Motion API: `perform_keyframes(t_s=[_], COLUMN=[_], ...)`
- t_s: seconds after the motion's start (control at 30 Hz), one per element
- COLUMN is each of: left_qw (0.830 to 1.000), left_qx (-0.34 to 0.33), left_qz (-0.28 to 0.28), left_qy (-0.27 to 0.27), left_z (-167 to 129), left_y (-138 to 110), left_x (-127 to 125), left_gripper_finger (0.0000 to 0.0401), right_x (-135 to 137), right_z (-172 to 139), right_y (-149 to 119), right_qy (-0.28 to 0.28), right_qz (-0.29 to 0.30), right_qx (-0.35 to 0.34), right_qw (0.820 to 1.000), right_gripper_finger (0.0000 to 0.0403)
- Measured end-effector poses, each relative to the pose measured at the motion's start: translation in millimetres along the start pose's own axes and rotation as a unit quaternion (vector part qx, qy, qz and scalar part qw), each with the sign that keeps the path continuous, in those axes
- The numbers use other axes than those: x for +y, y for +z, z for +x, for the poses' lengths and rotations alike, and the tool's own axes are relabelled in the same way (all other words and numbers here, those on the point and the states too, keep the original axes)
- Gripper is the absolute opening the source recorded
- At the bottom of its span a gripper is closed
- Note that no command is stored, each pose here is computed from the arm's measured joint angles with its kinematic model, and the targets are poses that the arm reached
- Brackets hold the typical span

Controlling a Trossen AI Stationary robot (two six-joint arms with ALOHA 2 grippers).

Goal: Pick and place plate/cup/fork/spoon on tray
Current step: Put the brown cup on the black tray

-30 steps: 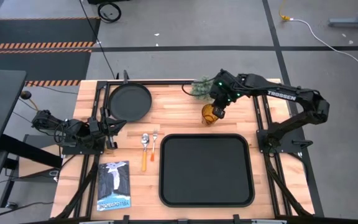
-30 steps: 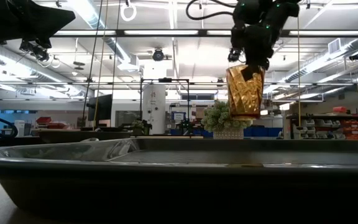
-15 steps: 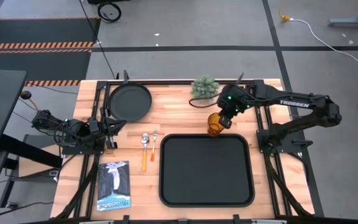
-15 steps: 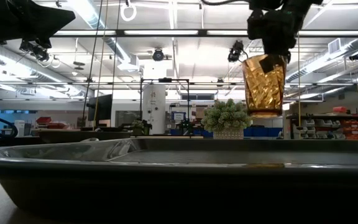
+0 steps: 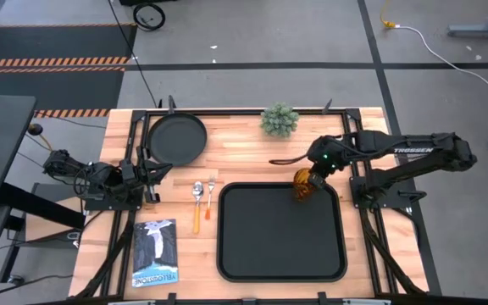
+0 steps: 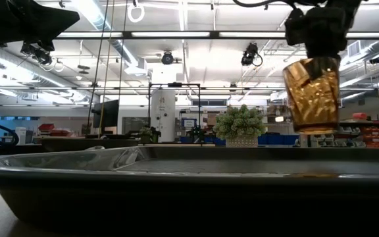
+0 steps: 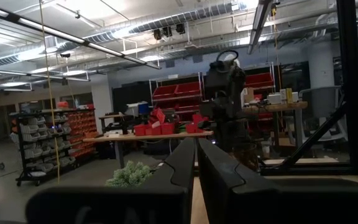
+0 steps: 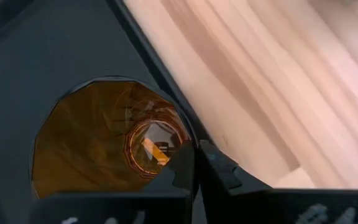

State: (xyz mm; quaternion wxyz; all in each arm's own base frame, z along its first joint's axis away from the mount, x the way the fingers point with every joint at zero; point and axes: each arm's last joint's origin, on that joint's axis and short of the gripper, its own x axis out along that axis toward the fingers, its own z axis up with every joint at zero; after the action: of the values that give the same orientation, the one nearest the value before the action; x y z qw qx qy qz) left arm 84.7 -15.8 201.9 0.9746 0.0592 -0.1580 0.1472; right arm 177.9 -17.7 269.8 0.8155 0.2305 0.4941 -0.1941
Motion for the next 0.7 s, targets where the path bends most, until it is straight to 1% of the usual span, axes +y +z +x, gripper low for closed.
perform_keyframes(t_s=[0.13,0.23,0.43,0.53,0.7], left_qw=[1.0,1.0,1.0,1.0,1.0], left_qx=[0.0,0.0,0.0,0.0,0.0], left_qz=[0.0,0.0,0.0,-0.002,-0.004], left_qy=[0.0,0.0,0.0,0.0,0.0], left_z=[0,0,0,0,0], left_y=[0,0,0,0,0], left_x=[0,0,0,0,0], left_gripper_finger=[0.0027,0.0027,0.0027,0.0027,0.0027], right_x=[-1,-2,-6,-8,-10], right_z=[-3,-4,1,2,-5], right_y=[-15,-25,-45,-53,-61], right_qy=[-0.012,-0.007,-0.008,-0.012,-0.017], right_qz=[0.018,0.033,0.059,0.059,0.03], right_qx=[-0.004,-0.009,0.004,0.016,0.016], right_qw=[1.0,0.999,0.998,0.998,0.999], right_gripper_finger=[0.0014,0.0014,0.0014,0.0014,0.0014])
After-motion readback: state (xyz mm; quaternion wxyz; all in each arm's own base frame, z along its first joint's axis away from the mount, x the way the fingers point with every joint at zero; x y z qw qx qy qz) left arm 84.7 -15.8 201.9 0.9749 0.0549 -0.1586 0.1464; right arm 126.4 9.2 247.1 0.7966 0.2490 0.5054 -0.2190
